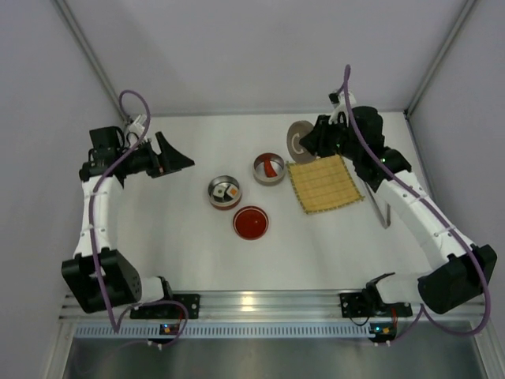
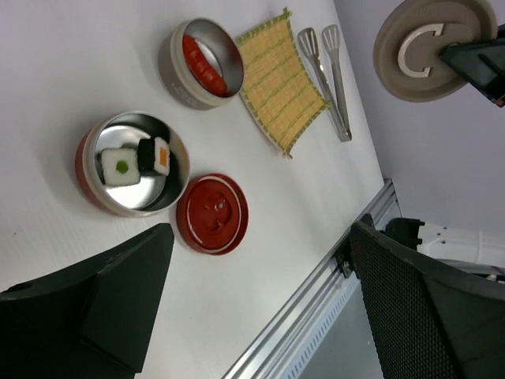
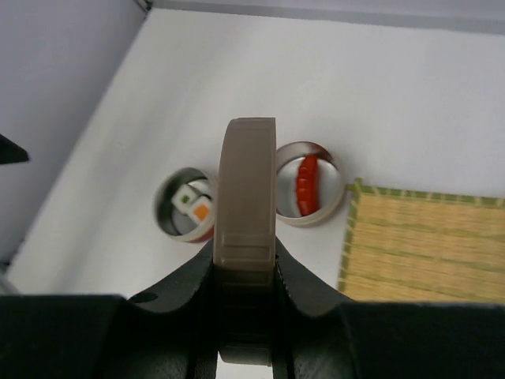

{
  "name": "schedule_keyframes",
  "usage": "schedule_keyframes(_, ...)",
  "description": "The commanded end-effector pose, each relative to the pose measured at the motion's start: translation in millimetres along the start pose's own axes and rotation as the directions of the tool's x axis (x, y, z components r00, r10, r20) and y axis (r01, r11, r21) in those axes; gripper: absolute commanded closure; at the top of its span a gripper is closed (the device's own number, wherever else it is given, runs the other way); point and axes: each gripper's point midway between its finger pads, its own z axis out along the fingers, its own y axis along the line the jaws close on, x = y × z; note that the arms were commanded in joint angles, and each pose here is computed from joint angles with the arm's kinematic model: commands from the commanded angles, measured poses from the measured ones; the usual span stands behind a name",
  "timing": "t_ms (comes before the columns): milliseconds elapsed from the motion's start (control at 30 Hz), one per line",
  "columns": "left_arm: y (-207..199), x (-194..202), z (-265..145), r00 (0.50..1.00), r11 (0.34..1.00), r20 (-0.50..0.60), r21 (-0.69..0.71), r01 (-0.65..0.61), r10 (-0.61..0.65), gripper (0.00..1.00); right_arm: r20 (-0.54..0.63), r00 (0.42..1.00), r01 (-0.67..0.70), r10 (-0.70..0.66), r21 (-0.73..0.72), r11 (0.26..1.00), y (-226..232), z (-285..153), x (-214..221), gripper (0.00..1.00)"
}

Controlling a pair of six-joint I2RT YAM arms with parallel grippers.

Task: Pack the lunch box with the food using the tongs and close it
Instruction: Pick up the box lid from the center of the board.

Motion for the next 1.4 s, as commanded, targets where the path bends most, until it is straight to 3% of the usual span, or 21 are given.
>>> schedule_keyframes(0,-43,-49,10,0.964,0.991,0.229,-0.023,-0.13,0.132,0.02,0.131,0.926,-0.338,0.354,-0.129,0.932,20,5,-40,1.0)
schedule_keyframes(133,-90,-24,57,0.981,0.986,0.152,0.099,-0.137,0.121,0.03,0.07,0.846,-0.499,0.529,-0.251,0.83,26,24,-37,1.0)
schedule_keyframes(367,-120,-5,113,0.997,0.974,0.077,0.225,-0.043,0.027,0.15,0.047,0.878,-0.42,0.475,-0.398,0.816,66,26,-69,1.0)
schedule_keyframes(500,-136,-8,120,0.997,0.951,0.081,0.309,-0.032,0.007,0.21,0.029,0.878,-0.406,0.478,-0.483,0.776,82,27,-73,1.0)
schedule_keyframes(667,-145,-3,130,0.998,0.94,0.067,0.34,-0.031,0.009,0.23,-0.024,0.872,-0.432,0.488,-0.504,0.748,87,30,-46,1.0)
schedule_keyframes(867,-153,-1,133,0.998,0.932,0.059,0.361,-0.035,0.014,0.27,-0.02,0.893,-0.396,0.449,-0.512,0.763,98,25,-40,1.0)
schedule_keyframes(1367,-149,5,143,0.999,0.944,0.046,0.328,-0.032,0.018,0.28,0.01,0.937,-0.29,0.351,-0.539,0.791,131,11,-40,1.0)
